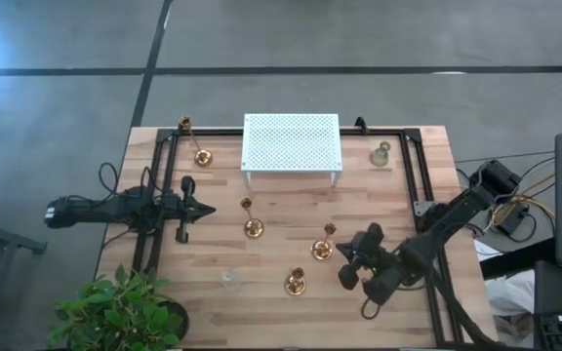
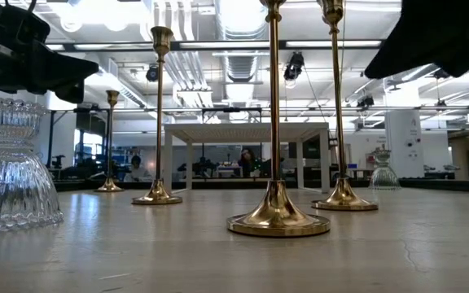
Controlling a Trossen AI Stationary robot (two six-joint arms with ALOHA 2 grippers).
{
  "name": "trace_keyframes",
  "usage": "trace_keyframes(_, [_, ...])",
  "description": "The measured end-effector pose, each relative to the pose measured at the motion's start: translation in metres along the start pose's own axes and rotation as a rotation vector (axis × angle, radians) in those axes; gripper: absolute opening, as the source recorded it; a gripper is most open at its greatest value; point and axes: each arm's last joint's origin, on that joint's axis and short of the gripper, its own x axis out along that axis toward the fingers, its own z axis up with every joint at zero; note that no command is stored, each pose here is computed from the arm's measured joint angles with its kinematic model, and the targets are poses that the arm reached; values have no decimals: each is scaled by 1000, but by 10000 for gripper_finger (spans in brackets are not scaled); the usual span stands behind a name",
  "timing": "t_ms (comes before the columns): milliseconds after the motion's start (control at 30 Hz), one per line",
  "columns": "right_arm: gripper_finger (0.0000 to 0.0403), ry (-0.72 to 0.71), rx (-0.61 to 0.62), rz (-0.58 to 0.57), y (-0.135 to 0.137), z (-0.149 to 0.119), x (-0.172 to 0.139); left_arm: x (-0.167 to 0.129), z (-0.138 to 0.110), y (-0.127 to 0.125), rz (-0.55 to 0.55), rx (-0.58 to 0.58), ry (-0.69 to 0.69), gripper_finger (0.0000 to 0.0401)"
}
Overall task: Pick & Place candle stick holders
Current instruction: Put the gold candle holder on the shelf
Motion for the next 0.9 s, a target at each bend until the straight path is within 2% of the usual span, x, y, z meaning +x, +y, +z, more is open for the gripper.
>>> trace_keyframes(200, [10, 7, 26, -29, -4, 9, 11, 0, 0, 0, 0, 0, 0, 14])
trace_keyframes(300, [24, 2, 39, -37, -5, 12, 13, 0, 0, 0, 0, 0, 0, 14])
trace_keyframes(433, [64, 1, 30, -34, -5, 15, 13, 0, 0, 0, 0, 0, -1, 14])
trace_keyframes(700, [170, 4, 10, -34, -5, 14, 13, 0, 0, 0, 0, 0, -1, 14])
trace_keyframes(900, [203, -2, 1, -26, -3, 16, 14, 0, 0, 0, -1, 0, -1, 14])
